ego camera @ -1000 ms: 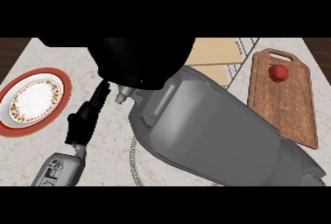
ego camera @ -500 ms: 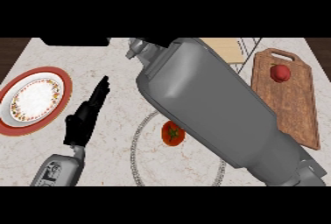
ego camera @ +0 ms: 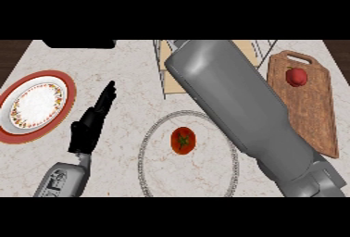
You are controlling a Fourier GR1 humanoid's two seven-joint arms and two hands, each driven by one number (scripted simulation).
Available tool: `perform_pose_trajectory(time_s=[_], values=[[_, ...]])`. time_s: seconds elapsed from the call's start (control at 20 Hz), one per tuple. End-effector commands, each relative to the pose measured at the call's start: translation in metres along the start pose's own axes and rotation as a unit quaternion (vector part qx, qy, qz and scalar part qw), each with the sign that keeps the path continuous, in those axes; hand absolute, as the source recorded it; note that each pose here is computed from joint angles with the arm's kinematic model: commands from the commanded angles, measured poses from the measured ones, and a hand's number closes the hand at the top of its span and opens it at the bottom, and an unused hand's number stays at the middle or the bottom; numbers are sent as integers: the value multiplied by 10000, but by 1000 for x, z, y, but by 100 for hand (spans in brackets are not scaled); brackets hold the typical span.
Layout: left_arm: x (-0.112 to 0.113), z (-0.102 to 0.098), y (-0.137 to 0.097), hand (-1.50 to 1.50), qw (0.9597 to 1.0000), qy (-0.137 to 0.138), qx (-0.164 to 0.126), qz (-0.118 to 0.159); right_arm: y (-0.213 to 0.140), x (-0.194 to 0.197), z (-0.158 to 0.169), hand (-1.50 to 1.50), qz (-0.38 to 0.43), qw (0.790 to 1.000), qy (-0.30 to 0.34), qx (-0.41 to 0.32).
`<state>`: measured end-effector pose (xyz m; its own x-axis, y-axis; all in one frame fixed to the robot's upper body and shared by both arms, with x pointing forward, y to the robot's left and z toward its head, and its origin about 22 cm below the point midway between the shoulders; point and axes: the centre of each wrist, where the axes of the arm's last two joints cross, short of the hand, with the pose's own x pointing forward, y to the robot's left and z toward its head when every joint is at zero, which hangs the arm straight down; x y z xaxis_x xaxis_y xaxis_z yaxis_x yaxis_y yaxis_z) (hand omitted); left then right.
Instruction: Pick the sweet potato from the placemat and place it in the tiered shelf
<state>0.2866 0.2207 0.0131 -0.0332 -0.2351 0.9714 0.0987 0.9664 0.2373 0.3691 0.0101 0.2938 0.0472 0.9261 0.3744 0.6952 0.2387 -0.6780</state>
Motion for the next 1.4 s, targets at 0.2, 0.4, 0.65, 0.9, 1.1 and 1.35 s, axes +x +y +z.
perform_pose_trajectory(time_s=[0.2,0.4,0.65,0.9,1.1,1.35], values=[[-2,5,-2,0,10000,53,-77,-10,16,-31,-16,150,-1617,9835,692,-418],[16,-9,0,0,10000,-11,47,-31,27,-50,-22,150,-1754,9818,572,-448],[6,2,15,0,10000,21,-46,-83,36,-55,-16,150,-1715,9832,520,-345],[4,6,-22,0,10000,14,-9,77,48,-79,-40,-150,-309,9881,1402,-555],[-6,7,-6,0,10000,78,43,19,48,-71,-20,-150,-337,9856,1560,-553],[-3,16,-10,0,9999,111,19,23,40,-96,-18,-150,-1011,9782,1706,-617]])
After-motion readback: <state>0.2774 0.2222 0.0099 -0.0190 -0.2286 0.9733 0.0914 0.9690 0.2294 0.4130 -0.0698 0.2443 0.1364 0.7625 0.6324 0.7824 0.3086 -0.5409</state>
